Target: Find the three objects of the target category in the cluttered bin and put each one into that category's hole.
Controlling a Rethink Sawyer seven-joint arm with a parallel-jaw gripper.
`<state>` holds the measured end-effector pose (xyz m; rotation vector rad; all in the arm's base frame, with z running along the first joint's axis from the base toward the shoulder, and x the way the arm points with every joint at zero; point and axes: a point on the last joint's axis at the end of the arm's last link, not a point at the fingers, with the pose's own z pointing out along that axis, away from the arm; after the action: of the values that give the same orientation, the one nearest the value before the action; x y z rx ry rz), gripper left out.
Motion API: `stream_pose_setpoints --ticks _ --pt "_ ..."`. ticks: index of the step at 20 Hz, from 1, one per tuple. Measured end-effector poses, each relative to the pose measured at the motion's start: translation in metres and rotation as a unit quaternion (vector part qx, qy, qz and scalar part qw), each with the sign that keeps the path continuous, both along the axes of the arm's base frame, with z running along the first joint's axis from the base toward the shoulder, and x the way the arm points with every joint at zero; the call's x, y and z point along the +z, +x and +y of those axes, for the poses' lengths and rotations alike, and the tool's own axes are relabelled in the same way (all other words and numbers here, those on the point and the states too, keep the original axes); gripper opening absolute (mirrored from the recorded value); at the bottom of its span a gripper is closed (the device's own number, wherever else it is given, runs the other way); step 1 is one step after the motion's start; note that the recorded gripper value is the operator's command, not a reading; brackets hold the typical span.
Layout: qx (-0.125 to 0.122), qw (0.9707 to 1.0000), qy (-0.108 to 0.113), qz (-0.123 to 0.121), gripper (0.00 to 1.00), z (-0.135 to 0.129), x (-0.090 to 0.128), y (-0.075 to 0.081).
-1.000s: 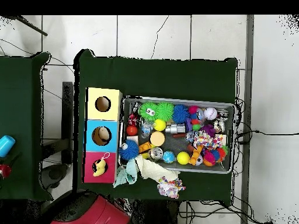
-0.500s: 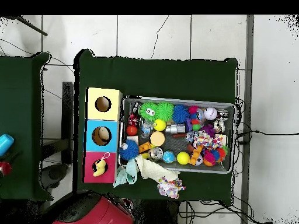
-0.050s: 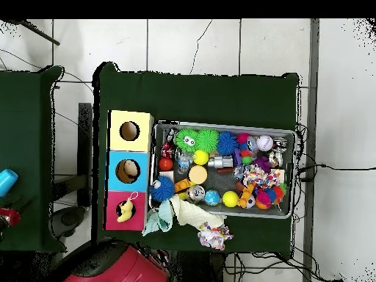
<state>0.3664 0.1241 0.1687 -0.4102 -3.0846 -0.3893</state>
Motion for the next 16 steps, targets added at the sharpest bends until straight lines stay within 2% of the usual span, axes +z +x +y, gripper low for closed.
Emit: stream_pose_setpoints --ticks 16 --pt "-0.027 0.9991 0.025 -0.023 0.00 0.012 -0.006 0.005"
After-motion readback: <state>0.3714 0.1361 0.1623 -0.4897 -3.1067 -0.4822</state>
